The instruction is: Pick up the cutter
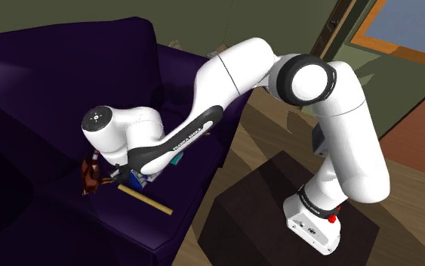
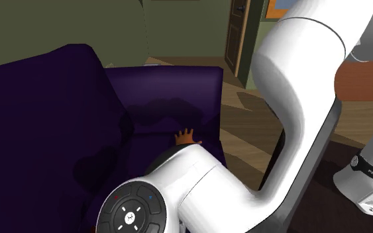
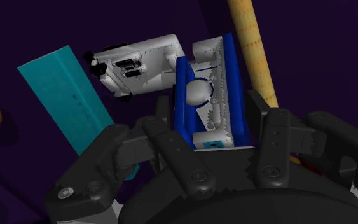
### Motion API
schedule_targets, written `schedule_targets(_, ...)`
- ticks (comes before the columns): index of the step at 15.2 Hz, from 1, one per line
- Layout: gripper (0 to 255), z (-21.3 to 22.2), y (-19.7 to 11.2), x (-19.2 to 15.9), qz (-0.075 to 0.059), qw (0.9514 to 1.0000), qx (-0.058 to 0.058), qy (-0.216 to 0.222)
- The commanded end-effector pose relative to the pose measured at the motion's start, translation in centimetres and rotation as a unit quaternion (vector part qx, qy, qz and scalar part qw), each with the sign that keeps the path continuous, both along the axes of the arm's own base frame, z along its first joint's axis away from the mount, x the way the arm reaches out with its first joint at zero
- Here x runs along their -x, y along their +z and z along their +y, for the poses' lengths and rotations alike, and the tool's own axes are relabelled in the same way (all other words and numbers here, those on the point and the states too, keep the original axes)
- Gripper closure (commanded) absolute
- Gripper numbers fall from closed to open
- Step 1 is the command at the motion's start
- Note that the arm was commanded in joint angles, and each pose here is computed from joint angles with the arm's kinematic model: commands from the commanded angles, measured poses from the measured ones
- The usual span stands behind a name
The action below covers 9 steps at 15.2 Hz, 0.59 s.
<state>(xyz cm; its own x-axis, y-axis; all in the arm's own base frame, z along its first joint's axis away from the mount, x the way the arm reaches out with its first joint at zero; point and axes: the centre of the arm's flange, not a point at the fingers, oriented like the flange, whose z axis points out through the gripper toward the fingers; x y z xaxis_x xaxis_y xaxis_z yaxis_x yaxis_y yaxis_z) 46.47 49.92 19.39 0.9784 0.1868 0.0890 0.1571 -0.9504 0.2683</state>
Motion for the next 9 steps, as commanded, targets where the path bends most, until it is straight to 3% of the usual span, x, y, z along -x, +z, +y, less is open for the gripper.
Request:
schedule_targets(1, 255, 0.1, 1.0, 0.0, 0.000, 1.0000, 0.000, 0.000)
schedule_targets(9, 255, 0.1, 4.3, 0.0, 0.000, 1.0000, 0.000, 0.000)
